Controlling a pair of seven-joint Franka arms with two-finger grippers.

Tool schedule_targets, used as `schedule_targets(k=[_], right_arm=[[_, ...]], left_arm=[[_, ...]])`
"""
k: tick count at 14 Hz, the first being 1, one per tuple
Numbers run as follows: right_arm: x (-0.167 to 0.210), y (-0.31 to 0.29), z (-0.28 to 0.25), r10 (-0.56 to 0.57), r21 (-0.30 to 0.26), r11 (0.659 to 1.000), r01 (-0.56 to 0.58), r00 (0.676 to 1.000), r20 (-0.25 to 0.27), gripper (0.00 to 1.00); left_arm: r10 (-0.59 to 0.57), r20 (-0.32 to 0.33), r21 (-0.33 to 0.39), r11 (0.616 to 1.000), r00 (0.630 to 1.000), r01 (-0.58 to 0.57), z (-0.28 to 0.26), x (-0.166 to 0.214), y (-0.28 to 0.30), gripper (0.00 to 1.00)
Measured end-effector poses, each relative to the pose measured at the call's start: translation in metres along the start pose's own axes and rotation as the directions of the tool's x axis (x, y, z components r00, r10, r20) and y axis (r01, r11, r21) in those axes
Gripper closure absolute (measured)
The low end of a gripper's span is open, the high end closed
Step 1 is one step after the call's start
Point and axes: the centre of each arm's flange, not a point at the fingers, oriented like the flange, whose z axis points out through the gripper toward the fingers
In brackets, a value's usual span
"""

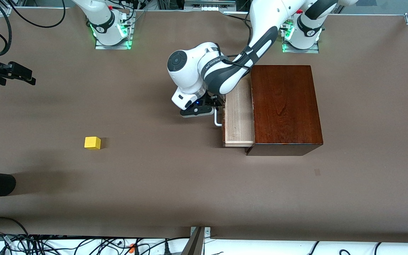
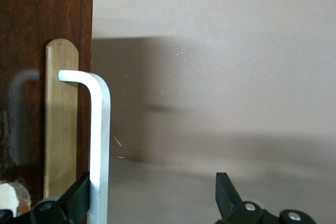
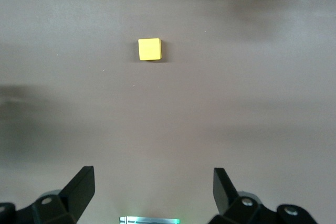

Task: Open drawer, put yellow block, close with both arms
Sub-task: 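Pull the drawer open by its handle with the left gripper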

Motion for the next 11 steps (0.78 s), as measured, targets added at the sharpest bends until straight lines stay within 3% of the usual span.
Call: schedule_targets(k=[11], right_arm=[[0.001,0.000,0.002,0.000,0.000,1.000,0.000,1.000,0.004,0.00]], left_arm=[[-0.052,-0.032,-0.101,0.994,0.998,0.049,-0.020,-0.003,0.024,0.00]])
